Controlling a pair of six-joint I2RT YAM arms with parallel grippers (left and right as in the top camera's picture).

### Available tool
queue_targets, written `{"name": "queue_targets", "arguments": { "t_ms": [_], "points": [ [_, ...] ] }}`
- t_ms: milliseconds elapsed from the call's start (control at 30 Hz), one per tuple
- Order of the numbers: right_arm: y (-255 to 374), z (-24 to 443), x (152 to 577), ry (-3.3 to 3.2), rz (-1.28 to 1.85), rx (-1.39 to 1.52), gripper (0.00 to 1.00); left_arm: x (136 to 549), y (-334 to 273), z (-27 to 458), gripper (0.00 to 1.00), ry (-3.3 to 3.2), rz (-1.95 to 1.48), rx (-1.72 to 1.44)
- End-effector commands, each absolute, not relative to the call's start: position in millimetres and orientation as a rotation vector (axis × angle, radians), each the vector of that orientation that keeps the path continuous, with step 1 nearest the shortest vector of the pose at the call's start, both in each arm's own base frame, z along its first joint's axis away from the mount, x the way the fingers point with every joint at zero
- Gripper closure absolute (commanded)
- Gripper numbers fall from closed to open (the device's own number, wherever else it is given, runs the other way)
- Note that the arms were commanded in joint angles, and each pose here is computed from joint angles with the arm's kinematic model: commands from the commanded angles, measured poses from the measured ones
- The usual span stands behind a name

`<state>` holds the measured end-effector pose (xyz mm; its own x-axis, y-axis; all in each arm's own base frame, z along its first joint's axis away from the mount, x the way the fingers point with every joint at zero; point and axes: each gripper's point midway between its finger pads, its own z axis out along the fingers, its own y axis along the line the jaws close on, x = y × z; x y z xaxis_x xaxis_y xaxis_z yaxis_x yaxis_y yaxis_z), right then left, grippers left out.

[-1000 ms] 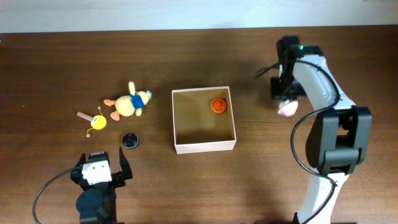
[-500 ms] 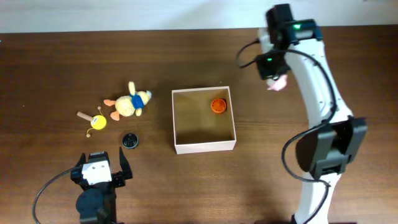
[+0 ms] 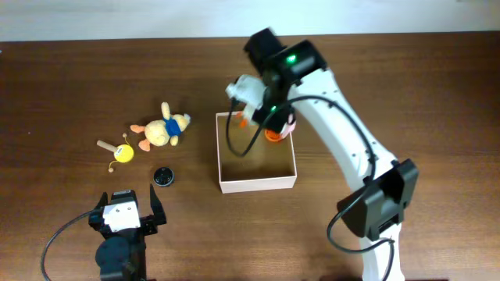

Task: Pack container
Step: 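Lift the rubber duck and lower it into the box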

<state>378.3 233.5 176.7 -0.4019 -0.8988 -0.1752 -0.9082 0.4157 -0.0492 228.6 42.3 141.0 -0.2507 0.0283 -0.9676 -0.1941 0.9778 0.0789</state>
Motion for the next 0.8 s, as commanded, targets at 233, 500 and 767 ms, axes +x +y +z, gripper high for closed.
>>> {"name": "queue_targets", "arguments": {
  "t_ms": [233, 500, 767],
  "points": [
    [273, 181, 330, 2.238, 0.37, -1.953, 0.96, 228, 44, 140, 0.01, 1.813, 0.23, -0.114],
    [273, 158, 312, 2.238, 0.48, -2.039, 0.96, 228, 44, 140, 0.01, 1.813, 0.23, -0.114],
    [266, 133, 299, 2.304, 0.528, -2.07, 0.96, 228, 44, 140, 0.01, 1.813, 0.23, -0.114]
  ]
}}
